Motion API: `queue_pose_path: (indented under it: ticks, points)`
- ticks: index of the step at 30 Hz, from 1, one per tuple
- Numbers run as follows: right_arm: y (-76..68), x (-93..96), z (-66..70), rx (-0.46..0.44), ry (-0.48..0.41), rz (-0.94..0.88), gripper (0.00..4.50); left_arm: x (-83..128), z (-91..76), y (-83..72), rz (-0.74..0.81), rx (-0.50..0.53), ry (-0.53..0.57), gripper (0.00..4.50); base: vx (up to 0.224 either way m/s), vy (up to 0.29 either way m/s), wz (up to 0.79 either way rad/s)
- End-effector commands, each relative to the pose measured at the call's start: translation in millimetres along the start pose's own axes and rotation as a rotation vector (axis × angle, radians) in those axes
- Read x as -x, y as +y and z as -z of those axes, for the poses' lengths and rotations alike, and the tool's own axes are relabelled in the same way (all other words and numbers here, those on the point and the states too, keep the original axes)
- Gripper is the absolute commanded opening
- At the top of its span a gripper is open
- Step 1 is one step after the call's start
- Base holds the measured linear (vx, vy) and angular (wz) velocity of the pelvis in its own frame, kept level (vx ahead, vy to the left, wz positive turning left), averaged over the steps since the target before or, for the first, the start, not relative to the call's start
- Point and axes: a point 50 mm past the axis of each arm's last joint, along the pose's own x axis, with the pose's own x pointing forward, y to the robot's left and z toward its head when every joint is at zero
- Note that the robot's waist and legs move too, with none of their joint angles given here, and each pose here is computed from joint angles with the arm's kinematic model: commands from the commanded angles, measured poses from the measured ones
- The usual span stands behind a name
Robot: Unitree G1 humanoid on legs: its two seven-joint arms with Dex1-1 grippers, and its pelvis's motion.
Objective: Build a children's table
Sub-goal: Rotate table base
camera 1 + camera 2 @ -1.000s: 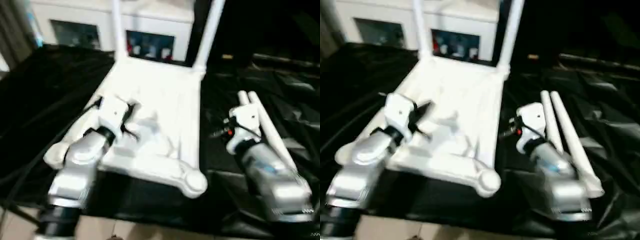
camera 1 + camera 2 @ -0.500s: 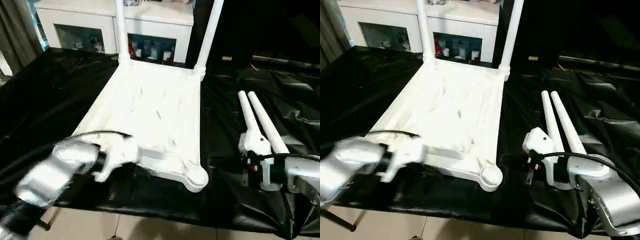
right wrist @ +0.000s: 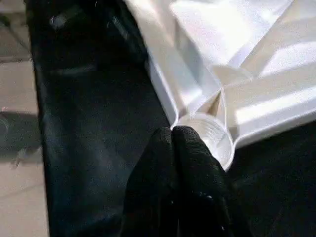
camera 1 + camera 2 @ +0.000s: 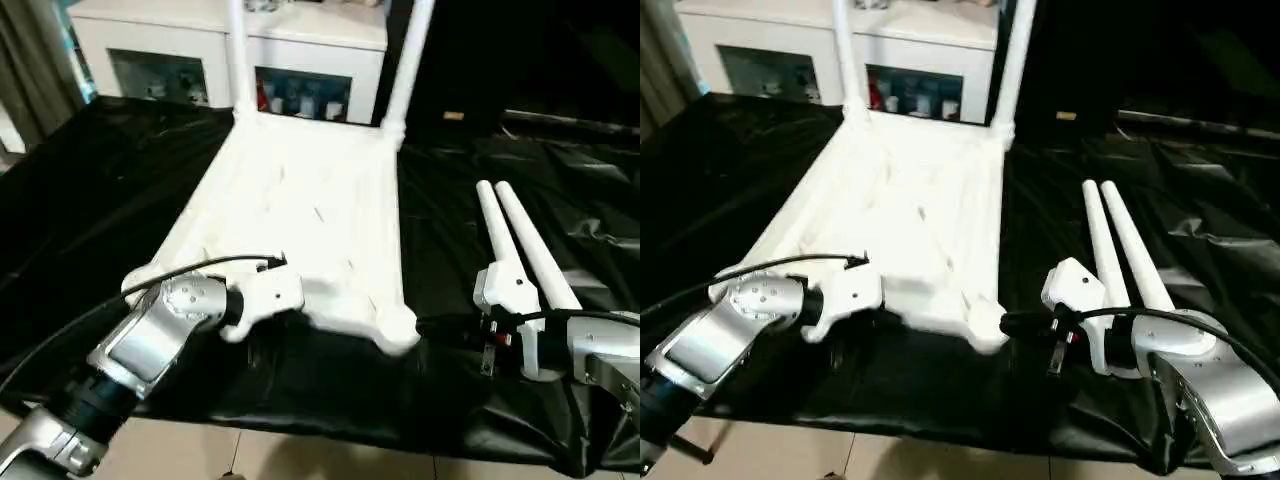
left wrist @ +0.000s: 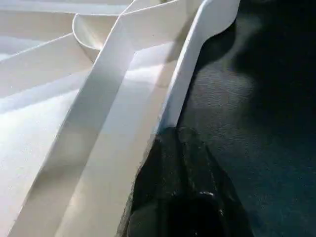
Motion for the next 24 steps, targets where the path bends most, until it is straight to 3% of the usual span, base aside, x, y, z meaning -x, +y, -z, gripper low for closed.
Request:
queue_pose_path:
  ticks: [1, 3, 6, 7, 8, 9, 10, 14, 16, 20, 24]
  points:
    - [-3.6, 4.5, -17.9, 0.015, -0.123, 0.09, 0.04, 12.5, -18.1, 4.4, -0.037, 0.023, -0.136, 0.0, 0.0, 0.0, 0.0]
    - [-10.4, 6.6, -26.5, -0.04, -0.216, 0.224, 0.04, 25.5, -36.7, -2.1, -0.014, 0.122, -0.324, 0.0, 0.0, 0.0, 0.0]
    - [-15.9, 4.4, -23.0, -0.122, -0.225, 0.375, 0.04, 32.6, -44.9, 2.4, -0.131, 0.227, -0.462, 0.0, 0.0, 0.0, 0.0]
    - [-21.1, -0.7, -14.0, -0.207, -0.221, 0.541, 0.01, 32.6, -33.4, 22.2, -0.43, 0.369, -0.478, 0.21, 0.0, 0.0, 0.0]
    - [-23.9, -4.3, -6.1, -0.269, -0.224, 0.666, 0.01, 34.3, -20.3, 33.0, -0.625, 0.496, -0.476, 0.21, 0.0, 0.0, 0.0]
    - [-24.4, -5.5, -3.5, -0.29, -0.225, 0.702, 0.0, 34.7, -15.8, 35.2, -0.682, 0.534, -0.47, 0.33, 0.0, 0.0, 0.0]
    - [-23.8, -7.4, -0.2, -0.317, -0.229, 0.735, 0.3, 35.3, -10.3, 36.2, -0.744, 0.563, -0.456, 0.45, 0.0, 0.0, 0.0]
    - [-16.9, -17.0, 8.1, -0.358, -0.249, 0.808, 0.42, 31.8, -2.0, 29.0, -0.849, 0.519, -0.406, 0.59, 0.0, 0.0, 0.0]
    - [-15.5, -24.9, 4.5, -0.387, -0.314, 0.86, 0.71, 31.5, -7.1, 26.7, -0.929, 0.57, -0.455, 0.81, 0.0, 0.0, 0.0]
    - [-18.9, -28.3, -12.8, -0.357, -0.422, 0.873, 0.89, 30.7, -14.9, 26.7, -0.98, 0.592, -0.515, 0.93, 0.0, 0.0, 0.0]
    - [-22.3, -32.4, -15.9, -0.32, -0.422, 0.882, 1.25, 30.8, -12.8, 26.2, -1.028, 0.614, -0.536, 1.26, 0.0, 0.0, 0.0]
